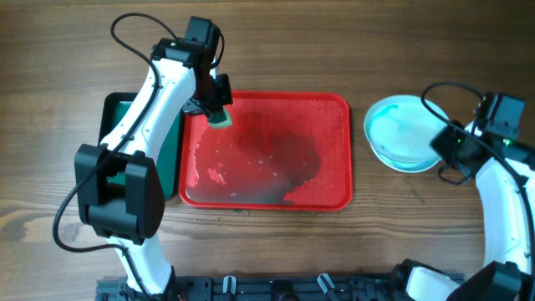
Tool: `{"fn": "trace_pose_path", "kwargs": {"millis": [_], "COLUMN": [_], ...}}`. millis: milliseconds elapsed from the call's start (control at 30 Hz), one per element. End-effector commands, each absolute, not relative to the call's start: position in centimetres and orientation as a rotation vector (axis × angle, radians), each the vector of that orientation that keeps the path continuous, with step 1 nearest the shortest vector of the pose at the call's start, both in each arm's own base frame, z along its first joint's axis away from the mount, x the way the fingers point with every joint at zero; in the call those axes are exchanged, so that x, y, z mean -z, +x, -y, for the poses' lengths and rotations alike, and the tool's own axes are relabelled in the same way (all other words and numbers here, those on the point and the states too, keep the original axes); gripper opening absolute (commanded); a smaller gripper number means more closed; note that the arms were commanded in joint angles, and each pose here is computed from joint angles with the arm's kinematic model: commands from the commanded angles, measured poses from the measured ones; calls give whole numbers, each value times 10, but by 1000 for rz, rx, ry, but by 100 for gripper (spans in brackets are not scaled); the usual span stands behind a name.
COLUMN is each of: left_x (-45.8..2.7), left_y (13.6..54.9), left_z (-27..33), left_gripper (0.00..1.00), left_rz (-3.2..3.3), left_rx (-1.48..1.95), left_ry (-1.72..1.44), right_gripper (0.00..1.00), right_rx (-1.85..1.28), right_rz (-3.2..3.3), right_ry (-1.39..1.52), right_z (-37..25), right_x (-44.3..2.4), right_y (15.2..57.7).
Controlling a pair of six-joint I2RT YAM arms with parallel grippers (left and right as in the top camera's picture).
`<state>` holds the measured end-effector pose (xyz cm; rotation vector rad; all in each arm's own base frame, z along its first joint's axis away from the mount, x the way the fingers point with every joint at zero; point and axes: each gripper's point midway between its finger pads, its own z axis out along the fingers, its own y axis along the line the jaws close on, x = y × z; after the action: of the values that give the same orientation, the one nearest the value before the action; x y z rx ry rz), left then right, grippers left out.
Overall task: Clean dirty plates on tray and stack at the side
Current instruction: 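Lower the plate onto the stack right of the tray and release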
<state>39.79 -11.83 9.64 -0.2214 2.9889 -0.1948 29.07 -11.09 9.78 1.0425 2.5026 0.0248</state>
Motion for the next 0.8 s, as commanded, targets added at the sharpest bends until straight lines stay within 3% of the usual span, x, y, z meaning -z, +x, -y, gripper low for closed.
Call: {"fn": "trace_pose_path", "kwargs": {"millis": [0,67,100,200,333,467,667,767], "left_x": [-95,-95,-95,-95,-102,-131,-153,-143], "left_y": [399,399,399,399,399,391,360,352], "left_z": [120,120,120,119,107,66,-8,-29], "left_gripper": [4,4,4,4,4,4,4,4], "left_rz": [-2992,-2992,-2992,-2991,-2992,-2975,-2982,-3046], "left_rx": [207,207,207,207,201,132,-72,-99], "left_ry": [-234,-234,-234,-238,-281,-401,-595,-448], "right_gripper": [4,5,13,61,68,76,77,78], "right_rx": [14,15,16,15,-134,-321,-386,-424], "right_rz": [-2509,-2523,-2542,-2571,-2562,-2549,-2635,-2661], "right_ry": [1093,1099,1107,1118,1059,796,424,249], "right_z": [120,121,121,120,106,74,3,-40], "right_x": [-71,-59,-52,-42,-58,-108,-136,-137], "right_y": [286,288,287,286,301,328,340,341]}}
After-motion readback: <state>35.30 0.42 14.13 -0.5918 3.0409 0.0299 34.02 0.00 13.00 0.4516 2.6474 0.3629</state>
